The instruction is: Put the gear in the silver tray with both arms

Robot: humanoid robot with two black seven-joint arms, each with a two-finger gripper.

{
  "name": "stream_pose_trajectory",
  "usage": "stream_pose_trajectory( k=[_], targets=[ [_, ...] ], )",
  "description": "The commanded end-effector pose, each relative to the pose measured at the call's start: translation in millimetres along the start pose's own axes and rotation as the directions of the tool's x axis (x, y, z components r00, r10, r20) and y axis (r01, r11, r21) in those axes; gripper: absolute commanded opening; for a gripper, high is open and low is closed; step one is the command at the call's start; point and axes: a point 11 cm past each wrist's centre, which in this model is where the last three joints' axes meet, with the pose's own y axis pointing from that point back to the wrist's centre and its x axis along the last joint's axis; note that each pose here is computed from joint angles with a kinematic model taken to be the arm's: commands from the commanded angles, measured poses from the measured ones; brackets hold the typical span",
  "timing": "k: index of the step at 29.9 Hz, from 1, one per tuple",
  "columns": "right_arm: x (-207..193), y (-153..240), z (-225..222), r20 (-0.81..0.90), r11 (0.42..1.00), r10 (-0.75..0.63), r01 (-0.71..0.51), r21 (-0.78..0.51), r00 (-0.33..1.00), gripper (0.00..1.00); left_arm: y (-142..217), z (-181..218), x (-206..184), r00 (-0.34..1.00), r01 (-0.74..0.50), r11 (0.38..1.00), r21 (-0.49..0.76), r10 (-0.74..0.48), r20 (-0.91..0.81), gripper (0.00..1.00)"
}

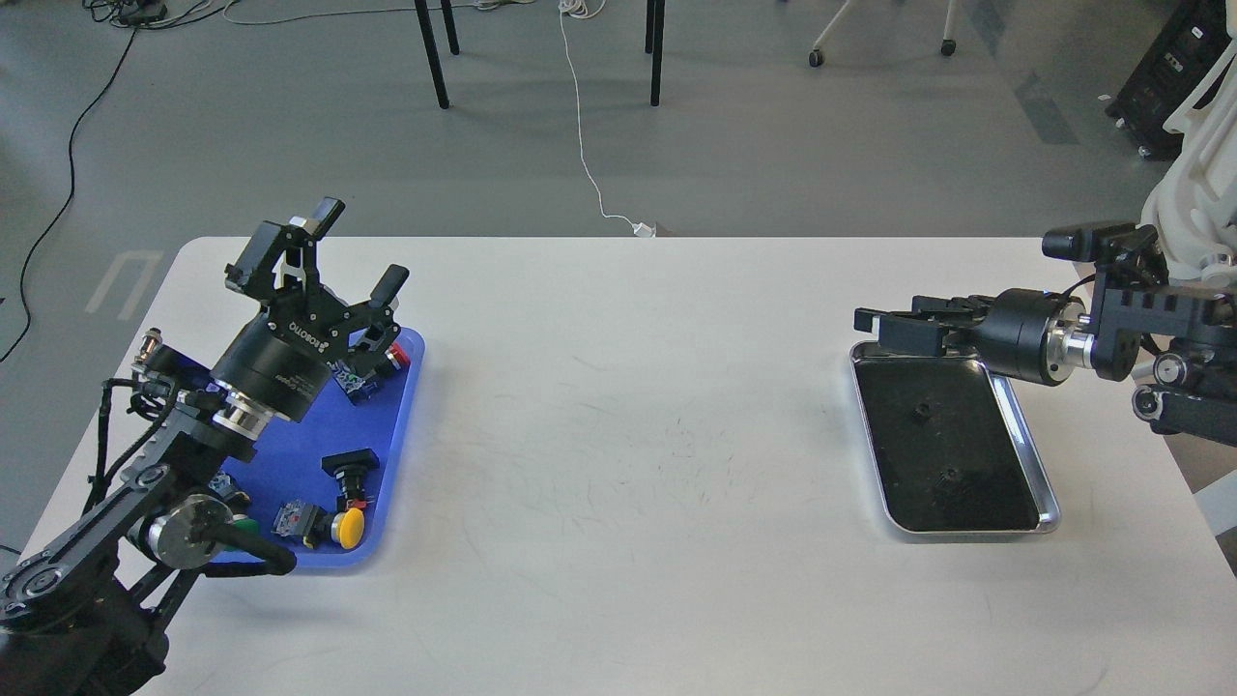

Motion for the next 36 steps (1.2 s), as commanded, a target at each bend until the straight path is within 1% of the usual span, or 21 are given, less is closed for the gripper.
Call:
stream_pose_trajectory(
  k=[1,2,4,8,12,16,18,20,26,36],
  targets=[
    [3.2,-8.2,-2.1,0.318,0.984,0.168,-0.177,0.001,0.933,0.95,-1.7,-5.0,-5.0,1.0,0.012,1.0,0.009,-0.012,0.01,0.98],
    [4.4,-10.6,-2.4,0.432,0.971,0.218,-0.237,-0.01,0.875,0.95,-2.3,-8.1,-7.4,1.0,0.012,1.0,0.013,-0.012,0.012,0.98],
    [-3.4,-17.6,-3.6,0.599,0.953,0.259,-0.301,-0.032,0.758,0.95,-3.1,-12.6,-9.9,1.0,0.004,1.0,0.015,-0.004,0.013,0.98],
    [-11.3,-23.2,-2.9,0.796,0.923,0.285,-0.377,-0.079,0.533,0.95,1.0,-24.9,-8.9,0.999,-0.042,0.998,0.037,0.041,0.032,0.98],
    [-25.2,-29.6,-6.3,0.929,0.913,0.219,-0.399,-0.087,0.298,0.95,2.0,-37.7,-4.7,0.989,-0.142,0.989,0.041,0.139,0.05,0.98],
    [-36.1,-35.5,-11.2,0.971,0.904,0.171,-0.418,-0.087,0.168,0.97,0.9,-41.3,-3.1,0.985,-0.169,0.985,0.03,0.168,0.022,0.98],
    [-48.5,-40.3,-15.2,0.98,0.908,0.147,-0.412,-0.081,0.132,0.98,1.2,-45.0,-2.7,0.985,-0.174,0.983,0.058,0.174,0.015,0.98],
    [-54.4,-42.7,-16.8,0.985,0.909,0.131,-0.41,-0.074,0.114,0.99,0.5,-43.7,-1.3,0.982,-0.187,0.981,0.05,0.188,0.003,0.98],
    [-62.8,-53.0,-29.1,0.988,0.916,0.096,-0.398,-0.04,0.122,0.99,-0.3,-43.0,-1.0,0.977,-0.213,0.976,0.033,0.214,-0.019,0.98],
    [-67.8,-50.8,-32.2,0.987,0.922,0.082,-0.387,-0.023,0.138,0.99,-0.2,-38.1,-1.5,0.976,-0.215,0.976,0.04,0.216,-0.025,0.98]
  ],
)
